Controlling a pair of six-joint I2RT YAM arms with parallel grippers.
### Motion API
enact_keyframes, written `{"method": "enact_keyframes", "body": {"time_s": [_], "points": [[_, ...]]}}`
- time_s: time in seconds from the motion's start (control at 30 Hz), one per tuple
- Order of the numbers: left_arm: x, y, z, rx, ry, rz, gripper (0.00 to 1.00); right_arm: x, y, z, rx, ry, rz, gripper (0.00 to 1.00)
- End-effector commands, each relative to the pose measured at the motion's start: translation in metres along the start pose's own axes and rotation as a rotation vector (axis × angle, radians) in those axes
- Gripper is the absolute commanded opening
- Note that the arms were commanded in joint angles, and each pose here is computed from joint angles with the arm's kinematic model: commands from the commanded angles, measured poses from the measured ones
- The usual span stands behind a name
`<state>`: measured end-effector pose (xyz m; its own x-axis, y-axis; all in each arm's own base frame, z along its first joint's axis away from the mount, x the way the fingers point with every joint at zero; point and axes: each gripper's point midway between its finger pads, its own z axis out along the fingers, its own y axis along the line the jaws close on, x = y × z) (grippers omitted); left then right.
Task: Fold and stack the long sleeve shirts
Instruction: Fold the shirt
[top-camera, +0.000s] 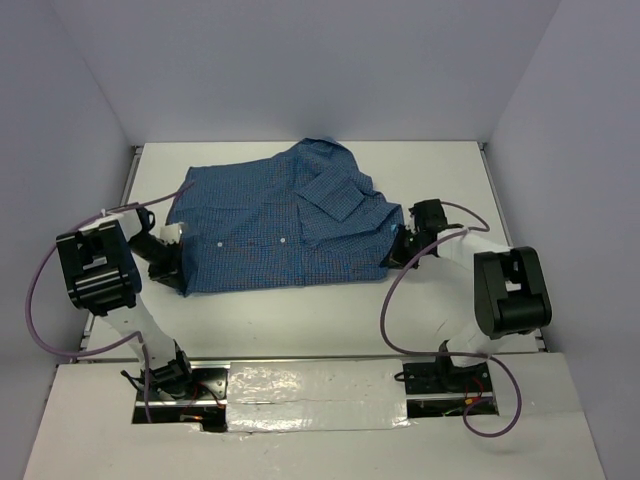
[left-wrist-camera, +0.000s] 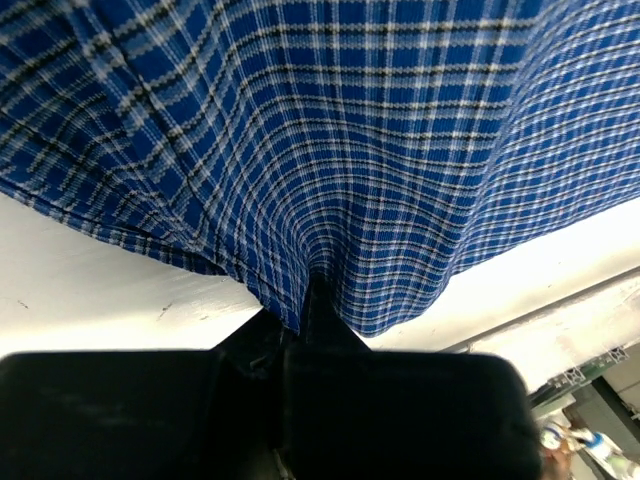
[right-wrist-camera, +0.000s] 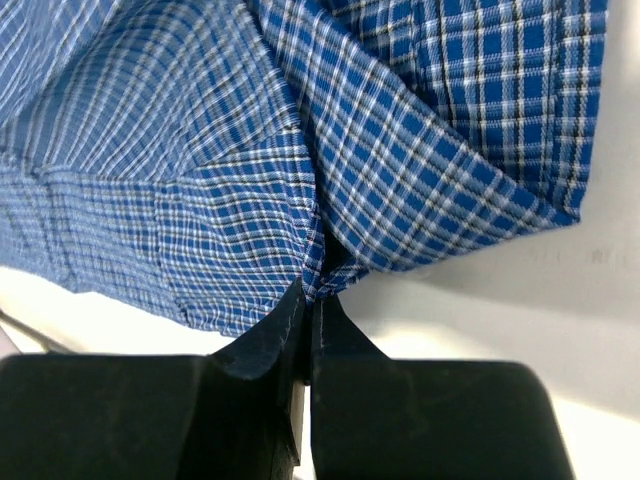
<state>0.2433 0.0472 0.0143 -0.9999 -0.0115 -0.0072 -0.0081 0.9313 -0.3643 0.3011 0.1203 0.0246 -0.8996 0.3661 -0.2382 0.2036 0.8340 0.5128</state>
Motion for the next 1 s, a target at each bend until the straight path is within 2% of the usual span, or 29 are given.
{"method": "enact_keyframes", "body": {"time_s": [0.0, 0.03, 0.13, 0.17, 0.23, 0.27, 0.3, 0.33, 0.37, 0.4, 0.43, 0.47, 0.5, 0.53, 0.57, 0.6, 0.7, 0.73, 0.77, 0.87, 0.97], "points": [[-0.017, 0.000, 0.003, 0.011, -0.095, 0.048, 0.00, 0.008, 0.010, -0.016, -0.027, 0.010, -0.038, 0.00], [-0.020, 0.001, 0.001, 0.001, -0.106, 0.052, 0.00, 0.007, 0.013, -0.016, -0.035, 0.014, -0.041, 0.00], [-0.052, 0.009, -0.011, -0.035, -0.172, 0.059, 0.00, -0.030, 0.038, -0.014, -0.081, -0.016, -0.079, 0.00], [-0.088, 0.013, -0.033, -0.068, -0.254, 0.078, 0.00, -0.077, 0.075, -0.031, -0.127, -0.088, -0.130, 0.00], [-0.128, 0.016, -0.043, -0.067, -0.283, 0.082, 0.00, -0.125, 0.104, -0.020, -0.160, -0.075, -0.181, 0.00], [-0.183, 0.013, -0.090, -0.110, -0.426, 0.128, 0.00, -0.188, 0.148, -0.034, -0.212, -0.157, -0.234, 0.00], [-0.206, 0.016, -0.095, -0.112, -0.438, 0.124, 0.00, -0.222, 0.172, -0.048, -0.248, -0.219, -0.267, 0.00], [-0.232, 0.009, -0.116, -0.127, -0.504, 0.146, 0.00, -0.254, 0.190, -0.067, -0.284, -0.284, -0.257, 0.00], [-0.277, -0.009, -0.182, -0.157, -0.696, 0.179, 0.00, -0.303, 0.231, -0.112, -0.384, -0.439, -0.297, 0.00], [-0.295, -0.019, -0.211, -0.163, -0.783, 0.196, 0.00, -0.315, 0.254, -0.143, -0.503, -0.487, -0.307, 0.00], [-0.317, -0.032, -0.257, -0.181, -0.927, 0.233, 0.00, -0.343, 0.271, -0.187, -0.623, -0.628, -0.342, 0.00], [-0.323, -0.044, -0.273, -0.144, -0.990, 0.213, 0.00, -0.340, 0.287, -0.218, -0.729, -0.633, -0.270, 0.00], [-0.318, -0.062, -0.308, -0.148, -1.080, 0.248, 0.00, -0.342, 0.290, -0.236, -0.774, -0.673, -0.249, 0.00], [-0.325, -0.066, -0.310, -0.113, -1.135, 0.225, 0.00, -0.346, 0.288, -0.232, -0.813, -0.727, -0.251, 0.00], [-0.321, -0.076, -0.320, -0.089, -1.170, 0.249, 0.00, -0.333, 0.304, -0.284, -0.842, -0.823, -0.307, 0.00], [-0.309, -0.094, -0.338, -0.074, -1.214, 0.290, 0.00, -0.333, 0.305, -0.297, -0.822, -0.867, -0.325, 0.00], [-0.295, -0.113, -0.326, -0.063, -1.170, 0.363, 0.00, -0.325, 0.305, -0.310, -0.767, -0.875, -0.372, 0.00], [-0.291, -0.116, -0.316, -0.076, -1.134, 0.416, 0.00, -0.320, 0.300, -0.303, -0.744, -0.838, -0.359, 0.00], [-0.281, -0.115, -0.302, -0.062, -1.074, 0.402, 0.00, -0.312, 0.292, -0.296, -0.714, -0.816, -0.356, 0.00], [-0.257, -0.100, -0.271, -0.105, -0.952, 0.397, 0.00, -0.281, 0.260, -0.262, -0.641, -0.722, -0.305, 0.00], [-0.215, -0.068, -0.223, -0.191, -0.746, 0.342, 0.00, -0.236, 0.210, -0.220, -0.520, -0.633, -0.251, 0.00]]}}
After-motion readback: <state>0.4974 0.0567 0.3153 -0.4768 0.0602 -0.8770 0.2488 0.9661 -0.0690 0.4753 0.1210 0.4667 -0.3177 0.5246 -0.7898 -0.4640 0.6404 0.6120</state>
